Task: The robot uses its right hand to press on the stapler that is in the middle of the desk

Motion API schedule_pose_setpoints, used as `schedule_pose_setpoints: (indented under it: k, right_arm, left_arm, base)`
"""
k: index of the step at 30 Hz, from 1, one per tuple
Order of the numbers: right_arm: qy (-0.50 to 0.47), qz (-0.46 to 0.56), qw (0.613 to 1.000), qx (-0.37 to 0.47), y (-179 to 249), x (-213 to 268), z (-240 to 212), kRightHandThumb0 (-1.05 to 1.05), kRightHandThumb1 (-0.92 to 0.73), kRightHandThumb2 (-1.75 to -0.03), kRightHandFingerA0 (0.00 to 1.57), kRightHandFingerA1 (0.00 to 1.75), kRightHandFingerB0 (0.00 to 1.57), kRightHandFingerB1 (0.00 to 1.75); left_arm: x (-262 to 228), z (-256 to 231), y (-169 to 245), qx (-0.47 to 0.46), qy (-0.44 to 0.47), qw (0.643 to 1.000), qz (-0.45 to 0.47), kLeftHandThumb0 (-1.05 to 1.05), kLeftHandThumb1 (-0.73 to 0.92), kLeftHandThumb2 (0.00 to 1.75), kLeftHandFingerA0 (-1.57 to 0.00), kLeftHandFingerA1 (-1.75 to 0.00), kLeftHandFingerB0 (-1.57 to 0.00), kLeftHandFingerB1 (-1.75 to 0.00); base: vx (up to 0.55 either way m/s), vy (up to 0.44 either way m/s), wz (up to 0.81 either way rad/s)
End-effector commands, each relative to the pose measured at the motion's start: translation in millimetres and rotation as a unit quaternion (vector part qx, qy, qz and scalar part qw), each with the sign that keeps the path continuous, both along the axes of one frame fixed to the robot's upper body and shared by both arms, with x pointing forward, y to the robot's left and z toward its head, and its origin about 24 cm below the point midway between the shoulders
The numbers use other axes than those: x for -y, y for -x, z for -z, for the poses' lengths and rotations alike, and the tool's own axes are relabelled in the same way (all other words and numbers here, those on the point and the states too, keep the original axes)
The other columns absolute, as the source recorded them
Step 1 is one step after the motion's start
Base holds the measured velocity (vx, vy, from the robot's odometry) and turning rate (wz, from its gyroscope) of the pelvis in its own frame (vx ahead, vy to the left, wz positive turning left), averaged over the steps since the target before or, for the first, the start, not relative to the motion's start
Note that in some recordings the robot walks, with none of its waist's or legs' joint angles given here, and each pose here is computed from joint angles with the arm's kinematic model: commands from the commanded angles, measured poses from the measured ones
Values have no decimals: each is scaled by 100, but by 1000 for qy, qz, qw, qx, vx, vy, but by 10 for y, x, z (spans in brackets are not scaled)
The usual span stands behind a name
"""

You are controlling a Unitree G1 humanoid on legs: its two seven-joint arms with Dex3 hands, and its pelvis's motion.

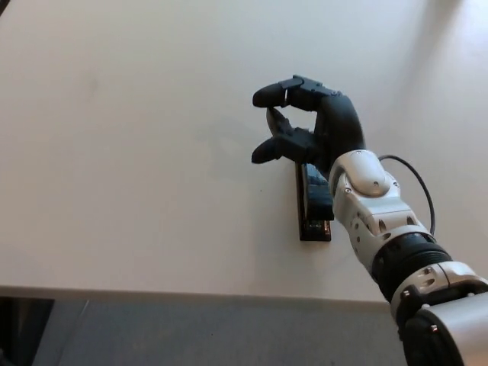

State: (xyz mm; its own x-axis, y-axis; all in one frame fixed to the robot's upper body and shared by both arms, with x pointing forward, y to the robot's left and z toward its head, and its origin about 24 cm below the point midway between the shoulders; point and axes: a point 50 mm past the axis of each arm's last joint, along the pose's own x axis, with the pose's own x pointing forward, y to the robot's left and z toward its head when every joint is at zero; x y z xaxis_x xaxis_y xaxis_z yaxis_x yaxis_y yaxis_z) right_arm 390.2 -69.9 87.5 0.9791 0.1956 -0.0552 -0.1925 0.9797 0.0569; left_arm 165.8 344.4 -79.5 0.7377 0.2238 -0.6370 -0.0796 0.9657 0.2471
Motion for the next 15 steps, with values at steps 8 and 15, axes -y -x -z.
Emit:
schedule_pose_setpoints:
  k: [8, 15]
  right_arm:
    - [15, 36, 996, -80, 178, 148, 469, -11, -75, -76, 124, 93, 74, 109]
    - [37, 57, 990, -127, 345, 329, 789, -18, -73, -74, 122, 93, 78, 108]
  left_arm:
    - [-51, -54, -25, 8, -12, 1000, 6, -36, 50, 110, -1, -48, 0, -48]
    - [-47, -76, -71, 16, -12, 1000, 6, -36, 50, 110, -1, -49, 0, -48]
  base:
    - [0, 0, 0]
    - [0, 0, 0]
